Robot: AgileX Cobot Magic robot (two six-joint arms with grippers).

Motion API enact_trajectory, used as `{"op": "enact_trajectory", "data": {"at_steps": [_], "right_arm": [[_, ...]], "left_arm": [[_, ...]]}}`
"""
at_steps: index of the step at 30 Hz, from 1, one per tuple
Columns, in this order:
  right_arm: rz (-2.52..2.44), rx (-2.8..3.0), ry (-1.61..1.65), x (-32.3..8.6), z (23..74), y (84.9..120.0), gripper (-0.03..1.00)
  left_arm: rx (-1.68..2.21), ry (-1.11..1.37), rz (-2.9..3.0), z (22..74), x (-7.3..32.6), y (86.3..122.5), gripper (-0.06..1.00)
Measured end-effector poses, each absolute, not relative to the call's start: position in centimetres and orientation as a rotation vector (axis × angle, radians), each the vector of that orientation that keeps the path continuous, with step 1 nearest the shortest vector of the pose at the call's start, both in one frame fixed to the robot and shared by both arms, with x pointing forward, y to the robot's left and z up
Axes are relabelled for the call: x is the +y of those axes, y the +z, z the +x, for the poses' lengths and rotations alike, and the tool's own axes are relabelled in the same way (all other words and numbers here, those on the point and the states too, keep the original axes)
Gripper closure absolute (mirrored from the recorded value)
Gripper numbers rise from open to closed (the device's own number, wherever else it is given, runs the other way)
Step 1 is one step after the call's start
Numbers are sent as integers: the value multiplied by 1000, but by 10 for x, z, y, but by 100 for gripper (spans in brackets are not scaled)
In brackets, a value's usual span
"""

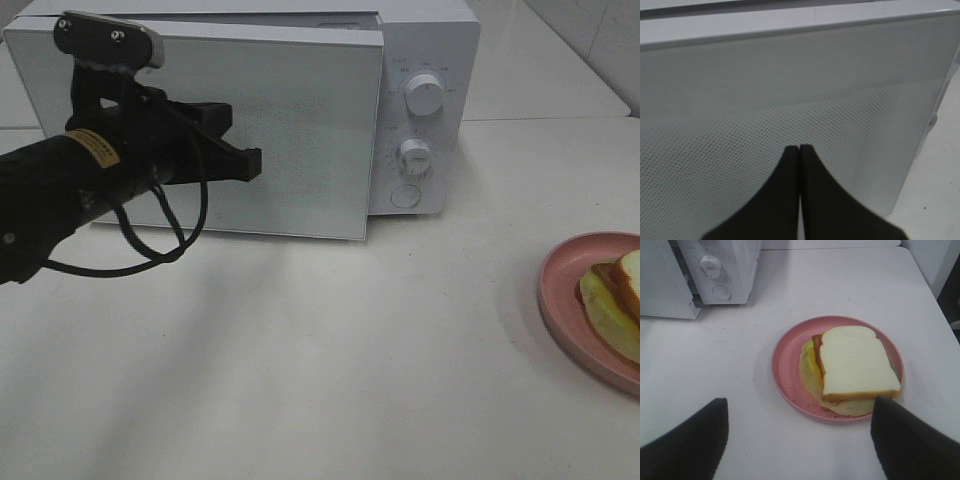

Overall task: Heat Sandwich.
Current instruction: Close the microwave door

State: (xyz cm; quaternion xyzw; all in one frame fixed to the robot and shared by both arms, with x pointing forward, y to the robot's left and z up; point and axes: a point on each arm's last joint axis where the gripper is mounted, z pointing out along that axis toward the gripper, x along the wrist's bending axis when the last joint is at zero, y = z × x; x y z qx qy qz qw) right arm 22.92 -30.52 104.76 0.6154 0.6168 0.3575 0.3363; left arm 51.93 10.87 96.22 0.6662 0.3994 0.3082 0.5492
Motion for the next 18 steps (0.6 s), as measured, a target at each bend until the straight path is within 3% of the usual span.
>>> {"op": "enact_trajectory", "data": {"at_steps": [18], "right_arm": [[1605,1608,932,-305,229,1048,21]], "left_arm": [[965,748,1592,557,53,962,94]]}}
